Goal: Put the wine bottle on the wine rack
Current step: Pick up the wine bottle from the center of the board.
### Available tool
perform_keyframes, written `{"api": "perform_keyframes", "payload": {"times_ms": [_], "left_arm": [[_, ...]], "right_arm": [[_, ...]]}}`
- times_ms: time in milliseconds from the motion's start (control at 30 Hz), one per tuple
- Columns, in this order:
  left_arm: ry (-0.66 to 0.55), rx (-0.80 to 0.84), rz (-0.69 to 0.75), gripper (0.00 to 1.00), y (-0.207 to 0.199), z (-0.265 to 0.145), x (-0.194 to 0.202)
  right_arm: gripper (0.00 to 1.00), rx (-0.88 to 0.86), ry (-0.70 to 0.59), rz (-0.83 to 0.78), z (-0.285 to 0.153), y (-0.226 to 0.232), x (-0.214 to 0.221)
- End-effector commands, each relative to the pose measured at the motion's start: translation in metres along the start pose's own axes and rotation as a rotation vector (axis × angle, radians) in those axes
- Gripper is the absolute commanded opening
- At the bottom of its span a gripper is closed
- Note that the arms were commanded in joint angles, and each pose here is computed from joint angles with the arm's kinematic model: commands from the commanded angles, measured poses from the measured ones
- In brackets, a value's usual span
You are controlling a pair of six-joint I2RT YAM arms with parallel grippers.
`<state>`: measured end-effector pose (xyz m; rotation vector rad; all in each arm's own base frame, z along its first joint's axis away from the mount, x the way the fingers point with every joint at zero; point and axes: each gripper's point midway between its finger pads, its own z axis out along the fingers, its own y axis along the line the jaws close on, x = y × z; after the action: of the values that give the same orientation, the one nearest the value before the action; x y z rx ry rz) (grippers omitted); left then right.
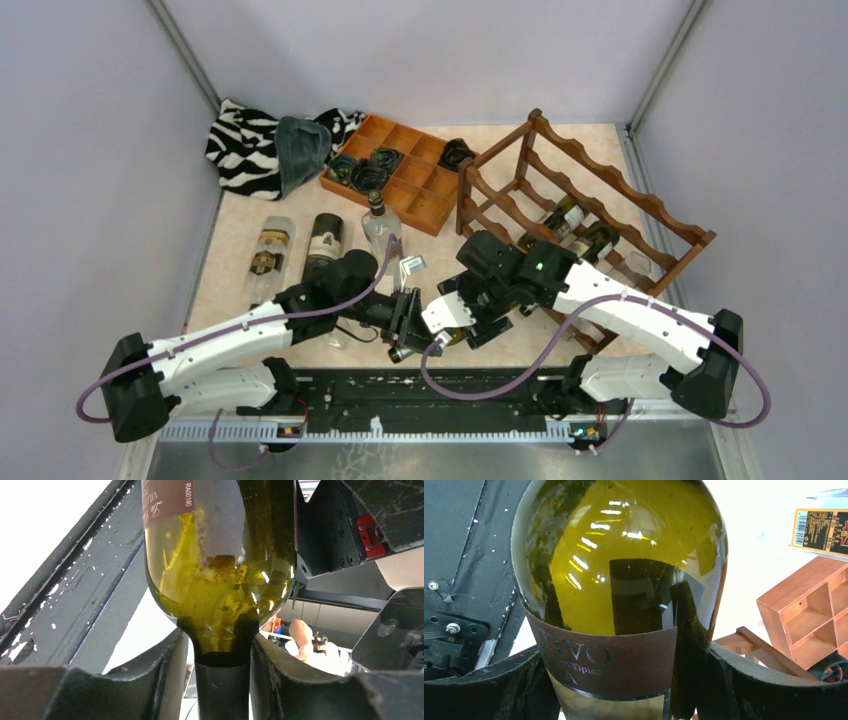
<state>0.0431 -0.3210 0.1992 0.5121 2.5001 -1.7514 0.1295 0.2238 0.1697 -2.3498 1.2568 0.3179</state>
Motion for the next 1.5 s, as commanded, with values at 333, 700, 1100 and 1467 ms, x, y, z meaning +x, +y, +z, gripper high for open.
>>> {"api": "perform_keyframes", "payload": {"times_ms": [333, 700, 1100, 1467], "left_arm": [[0.039, 0.027, 0.022, 0.47, 0.003, 0.000, 0.011], [0.021, 0.073, 0.096, 0.00, -0.004, -0.004, 0.011], [-0.008, 0.187, 0.138, 0.00, -0.021, -0.007, 0.011], [-0.024, 0.159, 0.200, 0.00, -0.026, -0.006, 0.001]], "right_arm": [[0.00, 0.115, -0.041, 0.024, -0.011, -0.027, -0.017], [0.01, 0.087, -0.062, 0.033, -0.009, -0.022, -0.021], [0.72, 0.064, -0.101, 0.067, -0.008, -0.019, -0.028], [0.88, 0.050, -0.185, 0.094, -0.024, -0.019, -0.044]]}}
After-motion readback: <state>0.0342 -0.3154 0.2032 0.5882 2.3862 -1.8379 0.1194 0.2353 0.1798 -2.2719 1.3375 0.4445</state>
